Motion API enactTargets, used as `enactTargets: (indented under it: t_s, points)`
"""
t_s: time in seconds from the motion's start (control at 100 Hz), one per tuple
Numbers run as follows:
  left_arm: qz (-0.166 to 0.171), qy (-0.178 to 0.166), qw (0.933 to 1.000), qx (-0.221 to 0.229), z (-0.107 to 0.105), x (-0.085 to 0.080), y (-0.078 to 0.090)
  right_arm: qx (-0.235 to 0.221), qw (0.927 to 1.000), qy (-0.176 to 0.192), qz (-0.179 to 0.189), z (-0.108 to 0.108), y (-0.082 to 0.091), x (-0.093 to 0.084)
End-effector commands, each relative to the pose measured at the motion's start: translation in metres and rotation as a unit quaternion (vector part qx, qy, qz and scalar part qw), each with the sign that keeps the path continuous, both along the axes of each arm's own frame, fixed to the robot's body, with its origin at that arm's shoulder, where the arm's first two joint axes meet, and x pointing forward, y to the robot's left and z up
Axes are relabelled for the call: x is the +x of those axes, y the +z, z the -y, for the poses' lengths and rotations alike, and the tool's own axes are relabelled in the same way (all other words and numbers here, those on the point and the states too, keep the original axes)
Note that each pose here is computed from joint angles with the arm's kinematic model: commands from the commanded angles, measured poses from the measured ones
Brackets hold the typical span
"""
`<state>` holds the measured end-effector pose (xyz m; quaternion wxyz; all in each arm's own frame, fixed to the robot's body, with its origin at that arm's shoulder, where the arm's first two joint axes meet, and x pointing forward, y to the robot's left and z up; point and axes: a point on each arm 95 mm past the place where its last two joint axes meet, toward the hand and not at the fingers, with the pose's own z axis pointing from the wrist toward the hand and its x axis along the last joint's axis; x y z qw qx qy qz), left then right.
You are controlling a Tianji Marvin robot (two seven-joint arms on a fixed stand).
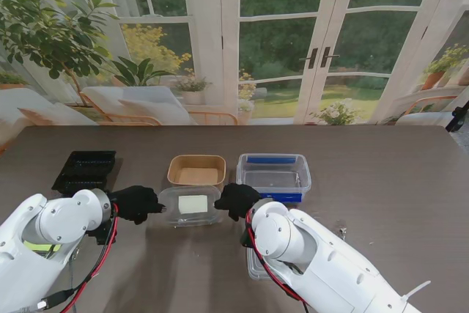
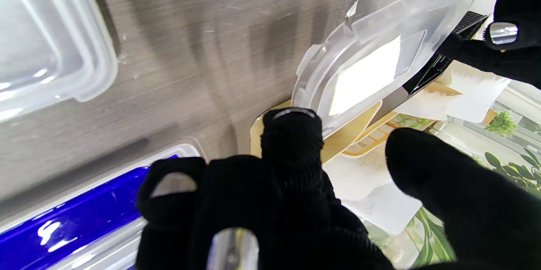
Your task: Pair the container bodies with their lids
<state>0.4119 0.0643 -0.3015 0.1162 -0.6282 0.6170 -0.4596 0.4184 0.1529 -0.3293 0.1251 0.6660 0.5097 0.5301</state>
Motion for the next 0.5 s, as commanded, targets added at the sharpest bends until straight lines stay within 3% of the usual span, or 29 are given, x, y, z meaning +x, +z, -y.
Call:
enactTargets:
  t_s: [0.0,0.49]
  points:
    - [-0.009,-0.012,0.9999,-0.004,0.0085,-0.0050,-0.0012,0.009,0.9999,0.014,-0.004,-0.0083,0.0023,-0.0078]
    - [0.004,-0.020,0.9998,-0.005,0.0127,-0.0055,0.0065,0.013,0.9998,0.013,0.011,-0.0069,0.0119,-0.0127]
